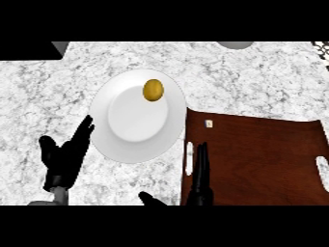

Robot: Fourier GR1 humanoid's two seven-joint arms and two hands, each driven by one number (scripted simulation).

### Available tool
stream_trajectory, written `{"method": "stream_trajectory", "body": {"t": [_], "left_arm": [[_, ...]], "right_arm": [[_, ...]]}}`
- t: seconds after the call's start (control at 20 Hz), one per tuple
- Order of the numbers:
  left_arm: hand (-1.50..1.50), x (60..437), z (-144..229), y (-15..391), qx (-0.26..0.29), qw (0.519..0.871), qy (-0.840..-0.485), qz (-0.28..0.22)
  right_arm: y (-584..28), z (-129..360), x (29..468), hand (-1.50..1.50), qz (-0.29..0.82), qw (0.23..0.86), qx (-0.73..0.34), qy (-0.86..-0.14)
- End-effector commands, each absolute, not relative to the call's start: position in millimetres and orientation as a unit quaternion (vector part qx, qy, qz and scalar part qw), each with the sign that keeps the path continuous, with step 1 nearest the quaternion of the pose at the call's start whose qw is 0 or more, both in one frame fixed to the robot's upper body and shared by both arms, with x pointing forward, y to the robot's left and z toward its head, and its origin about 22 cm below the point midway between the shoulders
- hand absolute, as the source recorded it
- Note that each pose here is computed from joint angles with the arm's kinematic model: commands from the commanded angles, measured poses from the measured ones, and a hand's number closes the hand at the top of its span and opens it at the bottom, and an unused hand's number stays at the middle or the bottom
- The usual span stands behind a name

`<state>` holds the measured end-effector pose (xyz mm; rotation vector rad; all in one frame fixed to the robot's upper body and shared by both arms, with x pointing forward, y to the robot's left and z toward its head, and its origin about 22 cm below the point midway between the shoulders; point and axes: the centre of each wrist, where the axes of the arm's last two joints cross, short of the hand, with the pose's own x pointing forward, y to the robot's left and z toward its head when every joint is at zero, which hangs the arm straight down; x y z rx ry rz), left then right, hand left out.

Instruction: Pick the lemon from the tray and place it in the plate

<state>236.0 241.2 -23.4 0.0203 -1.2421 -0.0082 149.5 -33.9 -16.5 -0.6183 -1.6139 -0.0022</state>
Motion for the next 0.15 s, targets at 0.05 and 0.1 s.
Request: {"method": "stream_trajectory", "body": {"t": [0.05,0.1], "left_arm": [[0.00,230.2,-34.4,225.7,0.003,0.829,-0.559,-0.001],[0.00,227.7,-28.7,244.3,0.004,0.829,-0.560,-0.010]], "right_arm": [[-35.4,-9.4,123.7,-1.50,0.002,0.654,-0.282,-0.702],[-34.8,-14.2,108.3,-1.50,0.012,0.648,-0.285,-0.706]]}}
